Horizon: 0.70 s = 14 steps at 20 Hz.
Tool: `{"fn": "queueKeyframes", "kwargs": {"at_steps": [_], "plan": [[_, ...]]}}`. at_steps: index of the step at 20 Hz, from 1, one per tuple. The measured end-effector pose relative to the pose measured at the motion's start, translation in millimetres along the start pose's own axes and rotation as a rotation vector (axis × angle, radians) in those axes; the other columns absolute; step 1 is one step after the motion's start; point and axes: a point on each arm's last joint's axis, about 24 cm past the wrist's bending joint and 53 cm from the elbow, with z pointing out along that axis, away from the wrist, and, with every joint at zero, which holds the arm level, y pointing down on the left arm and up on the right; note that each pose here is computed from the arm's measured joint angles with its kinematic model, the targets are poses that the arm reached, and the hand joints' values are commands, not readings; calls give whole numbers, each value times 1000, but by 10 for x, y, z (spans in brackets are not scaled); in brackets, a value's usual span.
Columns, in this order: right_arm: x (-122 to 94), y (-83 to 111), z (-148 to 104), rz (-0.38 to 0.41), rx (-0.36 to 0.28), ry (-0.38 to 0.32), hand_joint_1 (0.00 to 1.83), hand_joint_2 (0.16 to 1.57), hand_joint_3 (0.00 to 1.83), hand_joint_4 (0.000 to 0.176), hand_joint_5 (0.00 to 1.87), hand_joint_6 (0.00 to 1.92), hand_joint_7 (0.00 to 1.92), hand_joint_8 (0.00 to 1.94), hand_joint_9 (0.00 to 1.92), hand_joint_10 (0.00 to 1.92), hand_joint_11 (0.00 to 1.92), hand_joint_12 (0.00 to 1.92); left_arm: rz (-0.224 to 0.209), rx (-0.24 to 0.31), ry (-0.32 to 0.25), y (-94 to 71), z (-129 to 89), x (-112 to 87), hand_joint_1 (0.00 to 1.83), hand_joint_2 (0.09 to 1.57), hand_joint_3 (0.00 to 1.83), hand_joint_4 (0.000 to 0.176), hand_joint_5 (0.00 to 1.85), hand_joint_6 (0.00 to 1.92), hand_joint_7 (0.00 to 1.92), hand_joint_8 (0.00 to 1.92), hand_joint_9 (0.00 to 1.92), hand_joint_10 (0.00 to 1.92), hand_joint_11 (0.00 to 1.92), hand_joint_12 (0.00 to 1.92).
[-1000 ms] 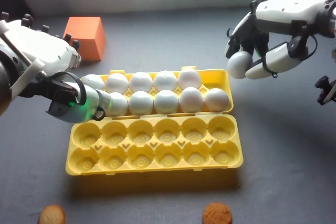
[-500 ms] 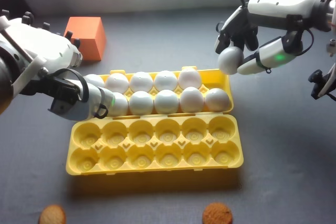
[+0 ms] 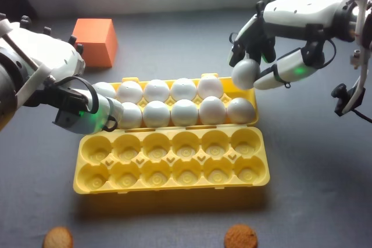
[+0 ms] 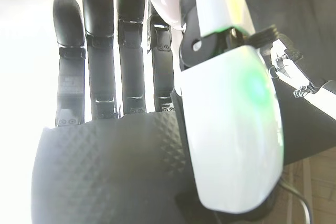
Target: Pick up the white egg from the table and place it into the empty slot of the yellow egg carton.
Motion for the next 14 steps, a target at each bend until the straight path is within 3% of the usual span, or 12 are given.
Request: {"fn": "queueKeyframes", "kwargs": {"at_steps": [1, 2, 3, 4, 5, 6, 7, 8, 14], "plan": [[9, -3, 6, 0, 2, 2, 1197, 1167, 0, 16, 846, 1197, 922, 1082, 751, 788, 322, 1496, -5, 0, -1, -1, -1, -1, 0, 1241, 2, 0, 300, 0, 368, 1, 355, 1, 0, 632], [9, -5, 6, 1, 3, 2, 1194, 1176, 0, 0, 783, 1272, 950, 1053, 761, 635, 292, 1496, -4, 3, -1, -19, -2, -2, 0, 1241, 1, 0, 300, 0, 375, 3, 367, 5, 0, 639], [7, 3, 6, 1, -1, 1, 1194, 1176, 0, 0, 783, 1272, 950, 1053, 761, 635, 292, 1496, -6, 7, 1, -38, -4, 6, 0, 1241, 1, 0, 300, 0, 375, 3, 367, 5, 0, 639], [20, 8, 1, 2, -7, 2, 1127, 1201, 0, 0, 785, 1262, 858, 612, 744, 509, 244, 1457, -7, 10, 3, -45, -4, 10, 0, 1240, 0, 0, 316, 6, 377, 3, 361, 1, 0, 644], [30, 0, -1, 1, -7, 4, 1127, 1201, 0, 0, 785, 1262, 858, 612, 744, 509, 244, 1457, -7, 9, 4, -42, -3, 10, 0, 1240, 0, 0, 316, 6, 377, 3, 361, 1, 0, 644], [41, -11, -3, 0, -5, 6, 1097, 1126, 0, 0, 672, 709, 898, 221, 750, 398, 241, 1400, -7, 7, 3, -36, -3, 9, 0, 1238, 0, 0, 319, 4, 376, 3, 355, 3, 0, 665], [43, -20, -3, 0, -1, 7, 1097, 1126, 0, 0, 672, 709, 898, 221, 750, 398, 241, 1400, -7, 7, 3, -35, -3, 10, 0, 1238, 0, 0, 319, 4, 376, 3, 355, 3, 0, 665], [39, -13, -3, 2, -4, 6, 1116, 1068, 0, 0, 783, 231, 939, 61, 784, 275, 244, 1347, -8, 7, 6, -36, -4, 16, 0, 1235, 0, 0, 307, 3, 370, 6, 353, 3, 0, 625], [44, -15, -6, 3, -7, 6, 1127, 1055, 0, 0, 851, 36, 935, 3, 818, 121, 224, 1312, -10, 5, 12, -32, -4, 30, 0, 1235, 0, 0, 306, 1, 371, 0, 358, 0, 0, 631]]}}
